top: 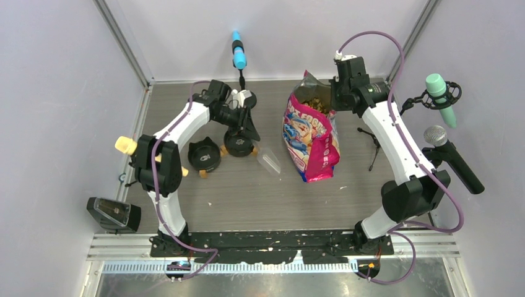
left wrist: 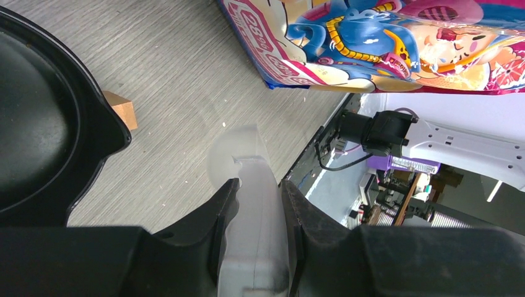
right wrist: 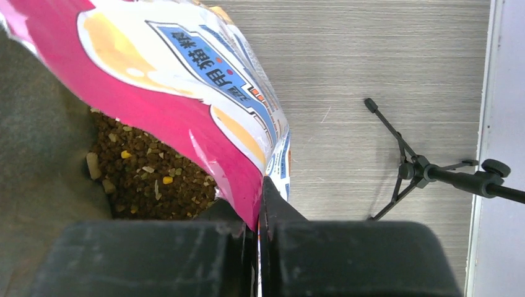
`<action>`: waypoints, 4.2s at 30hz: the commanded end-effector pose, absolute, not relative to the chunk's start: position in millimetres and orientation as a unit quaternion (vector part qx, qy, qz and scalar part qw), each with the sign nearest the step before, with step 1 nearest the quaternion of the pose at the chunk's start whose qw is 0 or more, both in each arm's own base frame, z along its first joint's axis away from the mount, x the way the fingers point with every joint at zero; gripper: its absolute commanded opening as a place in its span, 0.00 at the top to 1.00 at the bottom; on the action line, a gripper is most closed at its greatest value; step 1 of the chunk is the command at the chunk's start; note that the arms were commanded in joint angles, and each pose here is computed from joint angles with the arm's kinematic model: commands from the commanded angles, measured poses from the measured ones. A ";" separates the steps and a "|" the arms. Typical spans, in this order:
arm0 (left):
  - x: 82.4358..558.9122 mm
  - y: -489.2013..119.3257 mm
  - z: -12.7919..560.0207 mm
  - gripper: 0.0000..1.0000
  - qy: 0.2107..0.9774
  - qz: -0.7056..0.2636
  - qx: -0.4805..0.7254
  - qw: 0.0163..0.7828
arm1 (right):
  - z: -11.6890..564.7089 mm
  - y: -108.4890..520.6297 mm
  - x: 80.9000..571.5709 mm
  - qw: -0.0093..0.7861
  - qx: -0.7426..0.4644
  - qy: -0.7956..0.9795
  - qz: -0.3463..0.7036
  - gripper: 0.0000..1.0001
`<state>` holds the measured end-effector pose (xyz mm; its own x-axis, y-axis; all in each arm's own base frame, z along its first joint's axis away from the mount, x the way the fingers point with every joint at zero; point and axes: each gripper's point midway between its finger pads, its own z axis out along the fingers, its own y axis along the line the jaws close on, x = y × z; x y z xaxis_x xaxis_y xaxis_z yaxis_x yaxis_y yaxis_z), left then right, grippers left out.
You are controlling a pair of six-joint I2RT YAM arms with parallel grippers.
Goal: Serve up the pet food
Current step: Collect the pet food from the pet food bag.
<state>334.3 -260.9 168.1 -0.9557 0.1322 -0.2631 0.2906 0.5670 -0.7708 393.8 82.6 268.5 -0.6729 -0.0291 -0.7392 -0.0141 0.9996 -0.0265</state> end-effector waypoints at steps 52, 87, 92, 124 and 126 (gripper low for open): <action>319.6 -217.9 383.4 1.00 0.827 -0.410 0.146 0.356 | 367.6 154.4 370.5 0.539 -0.125 0.831 -0.062 0.95; 330.7 -216.5 266.9 1.00 0.806 -0.416 -0.083 0.412 | 296.8 280.7 317.6 0.488 -0.197 0.851 0.007 0.95; 331.1 -221.3 267.6 1.00 0.793 -0.412 -0.101 0.438 | 264.9 283.2 309.7 0.470 -0.220 0.855 0.015 0.95; 340.1 -264.0 229.0 1.00 0.797 -0.365 -0.109 0.469 | 248.4 264.1 313.1 0.460 -0.213 0.862 -0.006 0.95; 338.6 -270.8 223.4 1.00 0.802 -0.366 -0.110 0.460 | 244.3 260.2 313.5 0.456 -0.206 0.866 -0.004 0.95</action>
<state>334.4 -264.0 227.1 -0.5693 -0.4830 -0.6653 0.1847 0.7134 -0.6760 312.7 282.6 250.9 -0.4578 -0.3797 -0.8039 -0.4042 0.8943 -0.1922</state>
